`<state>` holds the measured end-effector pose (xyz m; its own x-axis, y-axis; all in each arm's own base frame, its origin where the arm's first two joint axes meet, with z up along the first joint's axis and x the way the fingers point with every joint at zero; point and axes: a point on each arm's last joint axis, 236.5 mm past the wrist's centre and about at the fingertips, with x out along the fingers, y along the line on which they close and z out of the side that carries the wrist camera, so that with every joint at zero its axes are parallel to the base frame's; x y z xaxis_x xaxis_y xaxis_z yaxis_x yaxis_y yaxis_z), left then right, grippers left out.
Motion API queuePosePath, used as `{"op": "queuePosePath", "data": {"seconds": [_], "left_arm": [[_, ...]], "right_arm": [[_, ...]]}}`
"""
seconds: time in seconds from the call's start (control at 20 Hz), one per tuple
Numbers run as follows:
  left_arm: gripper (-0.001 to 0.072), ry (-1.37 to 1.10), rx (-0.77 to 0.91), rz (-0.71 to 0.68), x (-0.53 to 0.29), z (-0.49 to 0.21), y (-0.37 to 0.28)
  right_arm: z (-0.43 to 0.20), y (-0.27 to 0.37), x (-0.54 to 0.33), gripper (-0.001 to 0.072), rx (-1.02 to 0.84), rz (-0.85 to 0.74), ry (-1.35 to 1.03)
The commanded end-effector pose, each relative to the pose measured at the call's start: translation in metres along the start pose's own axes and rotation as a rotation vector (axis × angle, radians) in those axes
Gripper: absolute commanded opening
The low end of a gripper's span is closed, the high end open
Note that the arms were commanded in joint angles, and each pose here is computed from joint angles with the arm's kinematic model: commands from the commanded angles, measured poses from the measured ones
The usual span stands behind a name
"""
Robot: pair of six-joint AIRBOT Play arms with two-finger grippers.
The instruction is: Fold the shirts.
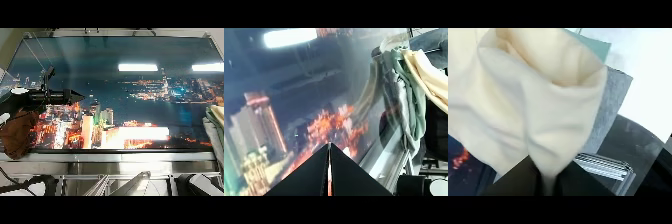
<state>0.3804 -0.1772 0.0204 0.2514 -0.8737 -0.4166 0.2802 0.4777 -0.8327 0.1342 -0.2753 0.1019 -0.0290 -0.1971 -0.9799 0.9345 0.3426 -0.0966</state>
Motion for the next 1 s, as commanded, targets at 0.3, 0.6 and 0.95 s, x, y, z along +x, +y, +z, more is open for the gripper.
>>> {"op": "queuePosePath", "data": {"seconds": [0.3,0.6,0.95], "left_arm": [[0.0000,0.005,0.006,0.012,0.001,-0.001,0.002],[-0.0002,0.066,0.109,0.040,-0.022,0.025,-0.036],[-0.0002,0.113,0.033,0.133,-0.043,-0.064,-0.053]], "right_arm": [[-0.024,-0.013,0.048,0.0601,-0.017,-0.114,0.161],[-0.031,0.168,0.010,0.0022,-0.238,0.440,0.026],[-0.228,0.254,-0.013,0.0021,-0.779,0.699,0.113]]}}
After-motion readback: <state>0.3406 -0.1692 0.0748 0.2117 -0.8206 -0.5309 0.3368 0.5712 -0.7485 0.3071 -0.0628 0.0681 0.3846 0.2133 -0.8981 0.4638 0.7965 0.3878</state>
